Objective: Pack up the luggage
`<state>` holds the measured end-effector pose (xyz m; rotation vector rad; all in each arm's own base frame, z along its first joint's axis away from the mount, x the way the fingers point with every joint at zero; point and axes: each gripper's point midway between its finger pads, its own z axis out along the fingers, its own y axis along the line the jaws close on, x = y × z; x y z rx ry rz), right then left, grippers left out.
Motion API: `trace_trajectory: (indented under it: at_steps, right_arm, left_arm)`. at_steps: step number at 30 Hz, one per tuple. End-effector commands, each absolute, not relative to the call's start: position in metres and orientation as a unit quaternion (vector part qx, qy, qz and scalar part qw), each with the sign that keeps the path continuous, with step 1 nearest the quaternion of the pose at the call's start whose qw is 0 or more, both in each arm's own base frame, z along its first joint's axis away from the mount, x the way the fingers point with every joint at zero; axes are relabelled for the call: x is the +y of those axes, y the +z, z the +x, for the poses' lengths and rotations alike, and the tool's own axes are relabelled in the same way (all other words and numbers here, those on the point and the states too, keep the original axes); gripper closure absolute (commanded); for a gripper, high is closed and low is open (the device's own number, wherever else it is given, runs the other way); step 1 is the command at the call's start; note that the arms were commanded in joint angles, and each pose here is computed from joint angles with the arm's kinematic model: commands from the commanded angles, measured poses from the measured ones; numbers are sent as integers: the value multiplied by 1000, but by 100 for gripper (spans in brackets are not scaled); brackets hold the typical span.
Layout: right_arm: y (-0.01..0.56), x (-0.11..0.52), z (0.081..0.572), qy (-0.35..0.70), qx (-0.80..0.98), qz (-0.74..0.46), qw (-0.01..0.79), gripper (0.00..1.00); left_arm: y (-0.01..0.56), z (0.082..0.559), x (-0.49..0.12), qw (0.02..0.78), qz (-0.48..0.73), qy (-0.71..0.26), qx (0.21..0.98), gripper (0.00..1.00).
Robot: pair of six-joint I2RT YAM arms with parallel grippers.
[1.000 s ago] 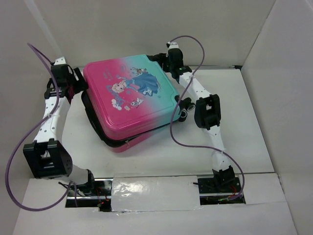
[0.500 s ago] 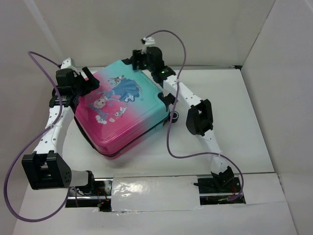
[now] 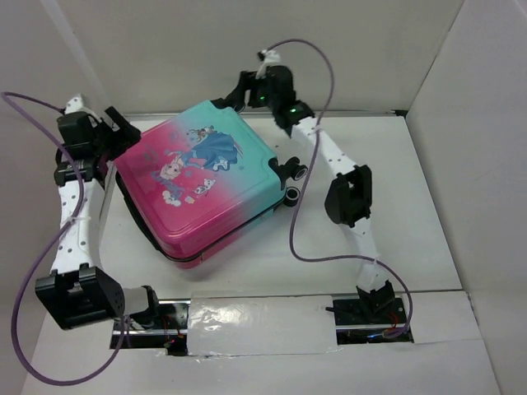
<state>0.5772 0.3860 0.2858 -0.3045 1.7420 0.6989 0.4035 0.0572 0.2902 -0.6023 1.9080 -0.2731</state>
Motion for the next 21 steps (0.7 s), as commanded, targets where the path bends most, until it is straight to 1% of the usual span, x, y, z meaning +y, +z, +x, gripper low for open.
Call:
trace_trajectory:
  at_steps: [1,3,4,7,8,9,10,11,15,19,21]
  right_arm:
    - [385,330,568,315,702,-102,630,22]
    - [393,310,572,308,702,-94,635,22]
    - [386,304,576,300,707,-93,633,22]
    - [371,287,583,285,722,-86,625,22]
    - [362,279,587,278,731,-81,618,22]
    - [339,273,592,266,748,-80,602,22]
    - [332,273,592,265,753,-80,597,22]
    - [315,269,596,262,765,-79,583,22]
    - [251,268,600,253,802,-84,534,23]
    - [202,270,598,249,828,-85,496,23]
    - [188,266,599,249,833,-84,486,23]
  left_arm:
    - [358,375,84,598,-273,-80,749,2]
    - [355,362,93,590,-297,-63,748,1]
    - [342,357,105,578,-319,-40,750,1]
    - [306,331,129,541,-393,-6,743,1]
    - [286,323,132,524,-421,-5,740,1]
    - [273,316,144,511,-458,-1,727,1]
    - [263,310,149,502,-476,0,722,1]
    - [239,303,150,478,-495,-3,725,1]
    - [181,284,159,415,-553,-18,723,1]
    - [154,276,157,396,-564,-18,724,1]
    - [144,278,159,387,-566,-17,728,1]
